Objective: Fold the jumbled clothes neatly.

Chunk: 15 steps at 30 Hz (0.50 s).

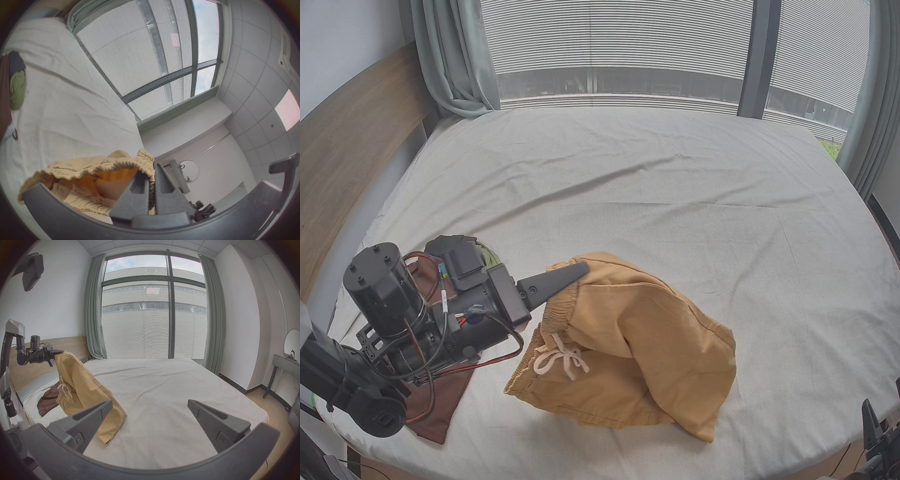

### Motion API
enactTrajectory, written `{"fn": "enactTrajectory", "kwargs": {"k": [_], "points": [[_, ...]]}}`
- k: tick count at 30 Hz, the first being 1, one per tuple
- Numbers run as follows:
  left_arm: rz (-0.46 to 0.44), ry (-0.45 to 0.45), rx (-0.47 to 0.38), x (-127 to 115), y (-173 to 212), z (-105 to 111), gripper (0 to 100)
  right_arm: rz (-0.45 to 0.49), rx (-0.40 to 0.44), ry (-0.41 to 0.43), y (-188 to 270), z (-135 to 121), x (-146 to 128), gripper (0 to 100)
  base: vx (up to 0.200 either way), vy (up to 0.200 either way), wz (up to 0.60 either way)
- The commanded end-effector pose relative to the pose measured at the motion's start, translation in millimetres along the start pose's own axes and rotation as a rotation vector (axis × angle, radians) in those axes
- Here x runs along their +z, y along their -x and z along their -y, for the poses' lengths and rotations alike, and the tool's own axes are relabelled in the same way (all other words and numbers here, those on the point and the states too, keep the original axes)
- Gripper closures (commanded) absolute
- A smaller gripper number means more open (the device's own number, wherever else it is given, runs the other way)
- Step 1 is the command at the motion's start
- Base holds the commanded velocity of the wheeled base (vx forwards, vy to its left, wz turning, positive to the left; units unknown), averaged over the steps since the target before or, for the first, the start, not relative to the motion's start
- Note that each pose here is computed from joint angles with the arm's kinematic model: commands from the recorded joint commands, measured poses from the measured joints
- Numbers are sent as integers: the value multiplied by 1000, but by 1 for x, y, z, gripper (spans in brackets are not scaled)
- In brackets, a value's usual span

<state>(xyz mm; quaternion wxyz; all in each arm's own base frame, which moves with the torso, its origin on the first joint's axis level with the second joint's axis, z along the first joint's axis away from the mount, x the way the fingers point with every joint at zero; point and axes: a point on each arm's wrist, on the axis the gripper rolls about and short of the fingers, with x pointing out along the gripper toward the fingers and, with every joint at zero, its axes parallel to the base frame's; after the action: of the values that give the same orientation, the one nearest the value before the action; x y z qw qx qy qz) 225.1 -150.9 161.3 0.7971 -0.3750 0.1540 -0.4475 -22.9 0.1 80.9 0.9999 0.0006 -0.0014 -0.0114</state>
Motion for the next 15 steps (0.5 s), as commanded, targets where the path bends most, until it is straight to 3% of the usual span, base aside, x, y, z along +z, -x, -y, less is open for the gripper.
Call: {"fn": "enactTrajectory", "kwargs": {"k": [1,7,15], "points": [[8,-44,71,1,12,-19,100,0,0,0,0,0,-5,0,0,0,0],[5,-81,101,0,23,-34,100,0,0,0,0,0,-5,0,0,0,0],[5,-157,211,-3,46,-69,100,0,0,0,0,0,-5,0,0,0,0]]}}
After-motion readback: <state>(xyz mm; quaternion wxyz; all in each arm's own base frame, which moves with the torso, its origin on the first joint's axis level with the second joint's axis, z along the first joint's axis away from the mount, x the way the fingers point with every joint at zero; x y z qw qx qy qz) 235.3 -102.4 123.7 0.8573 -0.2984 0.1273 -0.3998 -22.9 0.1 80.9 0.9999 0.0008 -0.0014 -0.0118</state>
